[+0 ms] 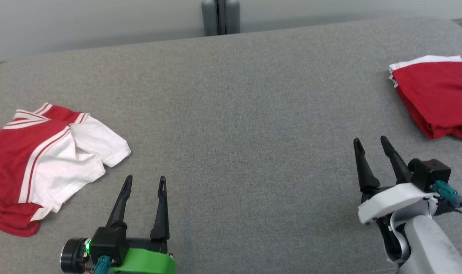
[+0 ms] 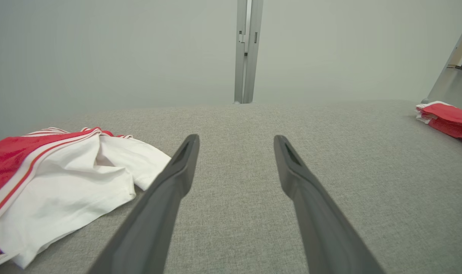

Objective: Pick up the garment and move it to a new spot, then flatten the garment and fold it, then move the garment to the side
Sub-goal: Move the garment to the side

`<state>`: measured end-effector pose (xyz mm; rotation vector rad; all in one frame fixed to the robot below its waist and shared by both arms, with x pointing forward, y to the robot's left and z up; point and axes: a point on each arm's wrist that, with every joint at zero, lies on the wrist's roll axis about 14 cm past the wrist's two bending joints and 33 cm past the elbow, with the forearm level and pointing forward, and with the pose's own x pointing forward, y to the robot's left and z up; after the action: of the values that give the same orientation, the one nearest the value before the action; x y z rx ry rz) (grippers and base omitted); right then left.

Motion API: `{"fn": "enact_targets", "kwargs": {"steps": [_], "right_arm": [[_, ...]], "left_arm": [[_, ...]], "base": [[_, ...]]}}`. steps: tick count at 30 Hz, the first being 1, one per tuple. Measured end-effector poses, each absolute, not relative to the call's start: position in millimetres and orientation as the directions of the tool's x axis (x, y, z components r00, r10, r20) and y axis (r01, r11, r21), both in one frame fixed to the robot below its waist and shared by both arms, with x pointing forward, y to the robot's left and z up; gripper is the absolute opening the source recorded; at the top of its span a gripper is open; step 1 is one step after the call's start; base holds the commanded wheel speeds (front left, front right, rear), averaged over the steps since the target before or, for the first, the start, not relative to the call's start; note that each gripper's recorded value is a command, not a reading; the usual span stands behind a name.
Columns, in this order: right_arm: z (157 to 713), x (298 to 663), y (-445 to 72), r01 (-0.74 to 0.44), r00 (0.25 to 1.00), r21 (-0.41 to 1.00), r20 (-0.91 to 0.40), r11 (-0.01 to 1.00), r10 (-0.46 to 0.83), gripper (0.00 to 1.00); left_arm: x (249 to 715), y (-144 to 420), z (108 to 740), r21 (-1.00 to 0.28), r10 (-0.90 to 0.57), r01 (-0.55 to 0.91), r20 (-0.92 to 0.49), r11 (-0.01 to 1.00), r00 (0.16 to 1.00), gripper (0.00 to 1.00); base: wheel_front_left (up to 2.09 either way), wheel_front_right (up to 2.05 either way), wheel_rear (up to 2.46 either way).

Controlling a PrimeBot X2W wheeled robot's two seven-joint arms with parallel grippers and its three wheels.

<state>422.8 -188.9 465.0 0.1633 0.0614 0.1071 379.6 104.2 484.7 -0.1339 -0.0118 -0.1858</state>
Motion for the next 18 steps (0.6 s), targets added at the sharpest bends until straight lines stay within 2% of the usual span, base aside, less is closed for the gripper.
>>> {"fn": "enact_targets", "kwargs": {"steps": [7, 18], "right_arm": [[500, 381, -153, -0.177, 0.984, 0.177, 0.062, 0.968, 0.169, 1.0], [521, 328, -143, -0.198, 0.975, 0.187, 0.143, 0.962, 0.173, 1.0]], "left_arm": [[351, 130, 494, -0.144, -0.099, 0.104, 0.042, 0.984, 0.994, 1.0], [315, 138, 506, -0.13, -0.089, 0.1, 0.088, 0.987, 0.992, 1.0]], "base": [[0.0, 0.0, 0.0], [0.0, 0.0, 0.0]]}}
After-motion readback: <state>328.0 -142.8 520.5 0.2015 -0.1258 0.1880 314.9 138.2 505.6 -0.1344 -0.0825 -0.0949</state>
